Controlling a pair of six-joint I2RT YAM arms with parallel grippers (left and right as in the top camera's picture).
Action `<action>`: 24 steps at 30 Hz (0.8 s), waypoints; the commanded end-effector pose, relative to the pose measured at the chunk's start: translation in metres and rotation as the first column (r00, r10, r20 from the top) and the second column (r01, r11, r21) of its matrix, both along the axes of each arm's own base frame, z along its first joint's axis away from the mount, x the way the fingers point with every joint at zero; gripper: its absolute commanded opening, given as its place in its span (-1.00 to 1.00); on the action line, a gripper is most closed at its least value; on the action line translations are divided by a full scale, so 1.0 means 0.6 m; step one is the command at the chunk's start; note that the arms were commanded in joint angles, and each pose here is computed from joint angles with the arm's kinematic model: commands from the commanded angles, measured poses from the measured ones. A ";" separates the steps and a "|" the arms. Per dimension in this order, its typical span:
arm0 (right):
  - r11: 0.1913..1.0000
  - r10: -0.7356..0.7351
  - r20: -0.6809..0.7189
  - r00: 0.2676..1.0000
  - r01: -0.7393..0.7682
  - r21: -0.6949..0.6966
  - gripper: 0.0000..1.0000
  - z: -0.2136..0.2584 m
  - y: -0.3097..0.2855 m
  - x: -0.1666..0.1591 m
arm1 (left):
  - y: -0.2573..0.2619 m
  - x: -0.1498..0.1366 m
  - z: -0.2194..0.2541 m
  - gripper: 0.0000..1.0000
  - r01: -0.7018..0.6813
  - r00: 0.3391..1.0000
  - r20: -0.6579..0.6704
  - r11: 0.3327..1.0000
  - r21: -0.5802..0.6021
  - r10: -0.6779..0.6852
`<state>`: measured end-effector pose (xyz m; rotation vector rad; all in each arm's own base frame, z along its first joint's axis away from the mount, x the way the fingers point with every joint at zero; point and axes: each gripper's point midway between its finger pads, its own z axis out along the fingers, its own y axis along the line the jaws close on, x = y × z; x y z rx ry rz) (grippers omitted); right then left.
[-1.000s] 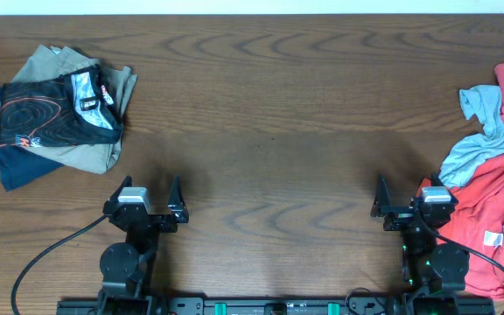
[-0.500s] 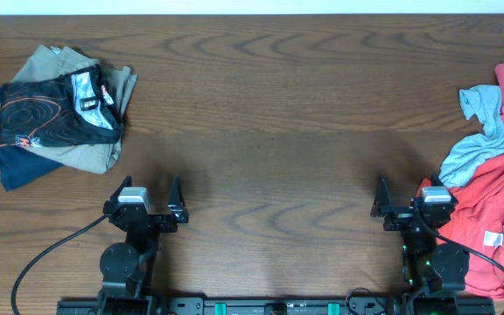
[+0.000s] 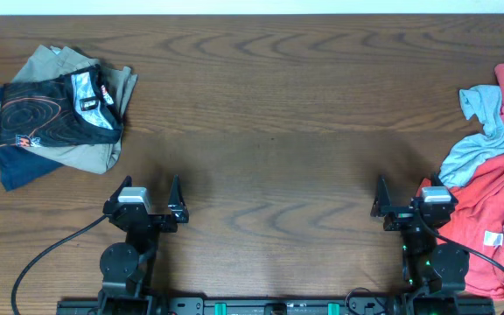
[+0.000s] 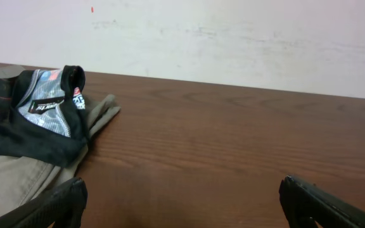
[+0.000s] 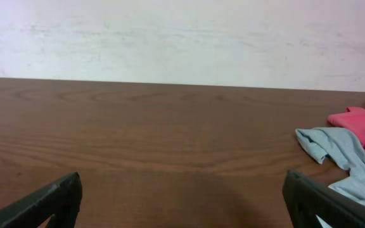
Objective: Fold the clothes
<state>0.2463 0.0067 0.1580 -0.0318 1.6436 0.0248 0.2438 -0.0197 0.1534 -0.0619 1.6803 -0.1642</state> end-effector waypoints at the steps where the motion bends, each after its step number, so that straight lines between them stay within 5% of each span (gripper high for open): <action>1: 1.000 0.006 0.001 1.000 -0.006 -0.007 0.98 -0.001 0.002 0.000 | 0.000 -0.001 -0.031 0.96 -0.001 0.999 -0.055 1.000 -0.005 0.000; 24: 1.000 0.022 0.001 1.000 -0.022 -0.007 0.98 -0.001 0.008 -0.001 | 0.000 -0.001 -0.031 0.96 -0.001 0.999 -0.055 1.000 -0.005 0.000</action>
